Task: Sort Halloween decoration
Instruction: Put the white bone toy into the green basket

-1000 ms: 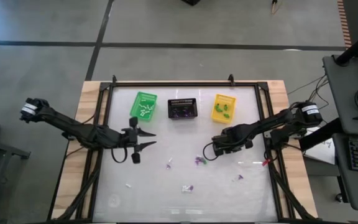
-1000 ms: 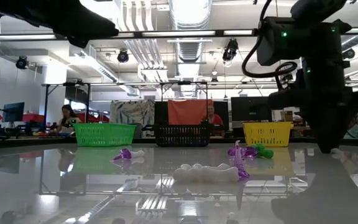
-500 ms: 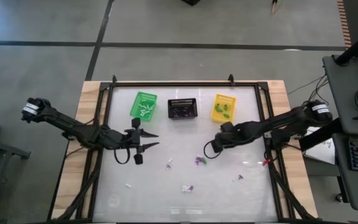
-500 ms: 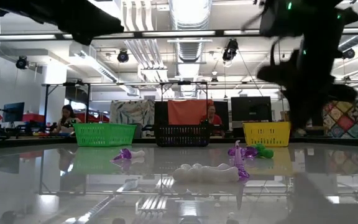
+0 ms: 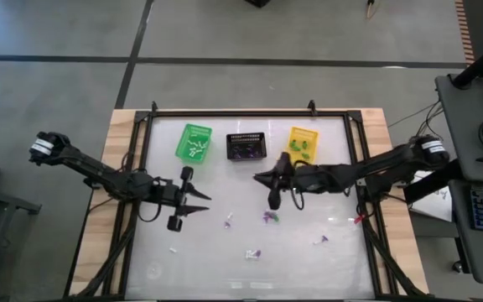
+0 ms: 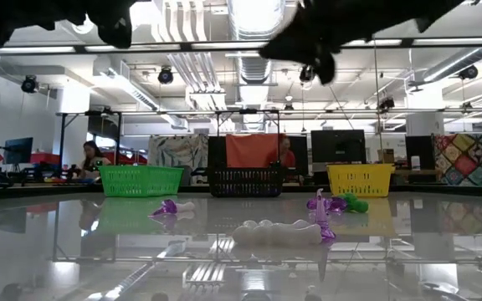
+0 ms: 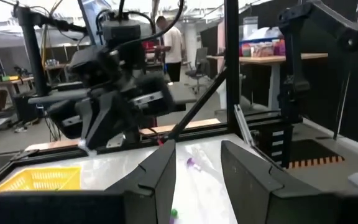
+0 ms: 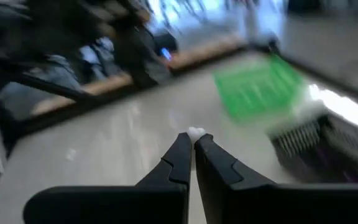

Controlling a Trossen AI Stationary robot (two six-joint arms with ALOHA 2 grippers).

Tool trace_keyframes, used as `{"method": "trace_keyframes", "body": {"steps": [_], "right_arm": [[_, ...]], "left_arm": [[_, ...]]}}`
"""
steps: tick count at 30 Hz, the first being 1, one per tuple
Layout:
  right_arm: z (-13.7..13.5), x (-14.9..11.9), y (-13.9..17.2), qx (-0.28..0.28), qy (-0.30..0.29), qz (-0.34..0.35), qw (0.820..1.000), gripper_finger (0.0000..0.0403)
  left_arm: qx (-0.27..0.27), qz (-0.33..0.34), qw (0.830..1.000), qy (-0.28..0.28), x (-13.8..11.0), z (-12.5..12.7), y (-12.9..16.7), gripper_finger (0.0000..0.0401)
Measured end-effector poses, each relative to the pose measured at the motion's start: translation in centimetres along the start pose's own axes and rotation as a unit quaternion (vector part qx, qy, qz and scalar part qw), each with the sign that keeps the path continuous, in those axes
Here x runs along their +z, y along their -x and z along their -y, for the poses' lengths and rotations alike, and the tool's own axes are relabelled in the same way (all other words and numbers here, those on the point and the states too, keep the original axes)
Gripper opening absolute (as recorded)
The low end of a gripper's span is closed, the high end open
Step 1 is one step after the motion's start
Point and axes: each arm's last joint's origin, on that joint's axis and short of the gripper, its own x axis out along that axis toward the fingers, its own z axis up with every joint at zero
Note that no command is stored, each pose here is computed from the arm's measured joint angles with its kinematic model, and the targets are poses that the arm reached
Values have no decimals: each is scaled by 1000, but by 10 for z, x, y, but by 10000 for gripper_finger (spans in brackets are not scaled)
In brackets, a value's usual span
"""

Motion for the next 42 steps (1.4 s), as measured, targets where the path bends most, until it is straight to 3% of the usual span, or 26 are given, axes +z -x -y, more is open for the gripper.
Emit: {"method": "trace_keyframes", "body": {"steps": [5, 8, 15, 22, 33, 42], "right_arm": [[-6, 5, -27, 60, 61, 128, 988, 8], [4, 2, -50, 44, 66, 175, 981, 8], [38, 2, -116, -16, 68, 179, 981, 9], [71, 15, -173, -68, 70, 133, 986, 9], [91, 21, -251, -93, 66, 69, 991, 11], [91, 18, -276, -104, 67, 11, 992, 92]], "left_arm": [[13, 18, 1000, -4, 0, -2, 6, 111], [30, 54, 998, -15, 14, -5, 15, 111], [69, 113, 991, -33, 43, -15, 49, 111], [153, 97, 983, -33, 49, -24, 73, 111], [162, 107, 979, -63, 54, -27, 85, 111], [160, 97, 981, -60, 51, -26, 85, 111]]}}
